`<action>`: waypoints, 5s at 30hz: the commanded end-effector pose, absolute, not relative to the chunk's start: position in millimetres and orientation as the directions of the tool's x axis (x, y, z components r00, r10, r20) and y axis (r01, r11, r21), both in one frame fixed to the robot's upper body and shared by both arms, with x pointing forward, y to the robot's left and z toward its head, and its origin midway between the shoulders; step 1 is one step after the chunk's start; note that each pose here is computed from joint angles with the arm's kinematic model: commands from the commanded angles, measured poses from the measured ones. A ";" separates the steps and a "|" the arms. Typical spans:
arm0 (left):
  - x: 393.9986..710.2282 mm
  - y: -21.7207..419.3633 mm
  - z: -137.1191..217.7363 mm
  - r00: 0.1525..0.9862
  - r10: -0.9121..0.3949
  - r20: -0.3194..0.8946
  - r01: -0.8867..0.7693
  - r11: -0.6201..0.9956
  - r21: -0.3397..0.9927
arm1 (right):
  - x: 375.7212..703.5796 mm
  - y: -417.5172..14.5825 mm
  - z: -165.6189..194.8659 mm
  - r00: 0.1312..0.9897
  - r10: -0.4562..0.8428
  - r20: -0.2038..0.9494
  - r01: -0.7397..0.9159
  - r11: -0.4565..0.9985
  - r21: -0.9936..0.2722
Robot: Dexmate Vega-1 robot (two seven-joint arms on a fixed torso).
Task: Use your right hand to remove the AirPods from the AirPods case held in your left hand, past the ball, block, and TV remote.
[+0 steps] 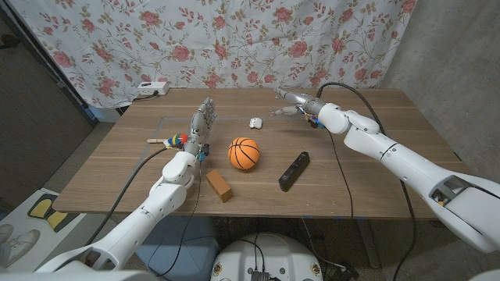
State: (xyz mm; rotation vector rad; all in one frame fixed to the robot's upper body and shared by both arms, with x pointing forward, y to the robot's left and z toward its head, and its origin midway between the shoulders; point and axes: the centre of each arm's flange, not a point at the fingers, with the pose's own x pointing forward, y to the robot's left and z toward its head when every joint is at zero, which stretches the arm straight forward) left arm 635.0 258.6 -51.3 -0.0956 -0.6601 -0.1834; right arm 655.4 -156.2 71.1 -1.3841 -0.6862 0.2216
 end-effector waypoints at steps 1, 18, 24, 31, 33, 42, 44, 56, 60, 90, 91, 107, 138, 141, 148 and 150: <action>632.9 257.1 -55.2 0.774 -0.131 0.619 0.198 0.979 -0.041 | 659.6 -147.4 72.7 0.787 0.548 0.285 0.220 0.183 -0.958; 629.5 256.9 -57.4 0.775 -0.125 0.619 0.196 0.980 -0.047 | 664.6 -133.5 72.6 0.775 0.587 0.234 0.168 0.166 -0.972; 628.9 256.5 -58.9 0.777 -0.125 0.617 0.195 0.980 -0.047 | 666.3 -128.3 71.5 0.777 0.590 0.220 0.157 0.156 -0.975; 628.2 256.4 -58.9 0.776 -0.129 0.618 0.197 0.980 -0.043 | 668.7 -122.4 71.4 0.783 0.589 0.201 0.149 0.135 -0.980; 628.1 256.4 -58.5 0.775 -0.130 0.619 0.196 0.980 -0.039 | 669.3 -120.5 71.6 0.784 0.589 0.197 0.149 0.128 -0.980; 628.7 257.1 -59.3 0.776 -0.128 0.617 0.197 0.980 -0.043 | 672.9 -115.2 69.9 0.791 0.583 0.186 0.150 0.111 -0.983; 629.5 256.8 -59.6 0.775 -0.131 0.618 0.204 0.978 -0.049 | 673.9 -114.7 69.8 0.791 0.583 0.185 0.149 0.109 -0.983; 630.6 255.2 -61.0 0.776 -0.130 0.617 0.207 0.977 -0.056 | 674.3 -106.7 69.7 0.792 0.580 0.188 0.170 0.086 -0.982; 630.4 255.1 -61.2 0.776 -0.126 0.618 0.202 0.978 -0.056 | 675.2 -103.6 68.9 0.793 0.581 0.185 0.174 0.075 -0.982; 628.4 254.0 -70.1 0.782 -0.128 0.610 0.213 0.975 -0.068 | 687.5 -95.3 65.4 0.810 0.565 0.158 0.158 0.049 -0.986; 628.2 254.5 -70.4 0.783 -0.128 0.609 0.211 0.975 -0.066 | 687.7 -95.6 65.8 0.811 0.564 0.158 0.159 0.047 -0.986; 626.2 253.4 -70.5 0.782 -0.120 0.611 0.207 0.976 -0.073 | 696.5 -94.6 64.3 0.831 0.544 0.117 0.131 0.014 -0.991; 623.1 249.8 -72.4 0.783 -0.125 0.609 0.208 0.976 -0.068 | 701.0 -89.8 55.0 0.835 0.536 0.123 0.149 -0.007 -0.989; 622.4 250.7 -70.2 0.780 -0.129 0.613 0.209 0.976 -0.061 | 701.8 -89.2 53.9 0.838 0.533 0.116 0.145 -0.014 -0.989; 623.0 249.9 -71.5 0.782 -0.133 0.609 0.215 0.975 -0.063 | 703.4 -87.9 52.5 0.838 0.534 0.110 0.145 -0.023 -0.989; 623.0 249.7 -71.7 0.782 -0.134 0.609 0.217 0.974 -0.064 | 704.0 -87.7 52.4 0.838 0.535 0.109 0.142 -0.022 -0.990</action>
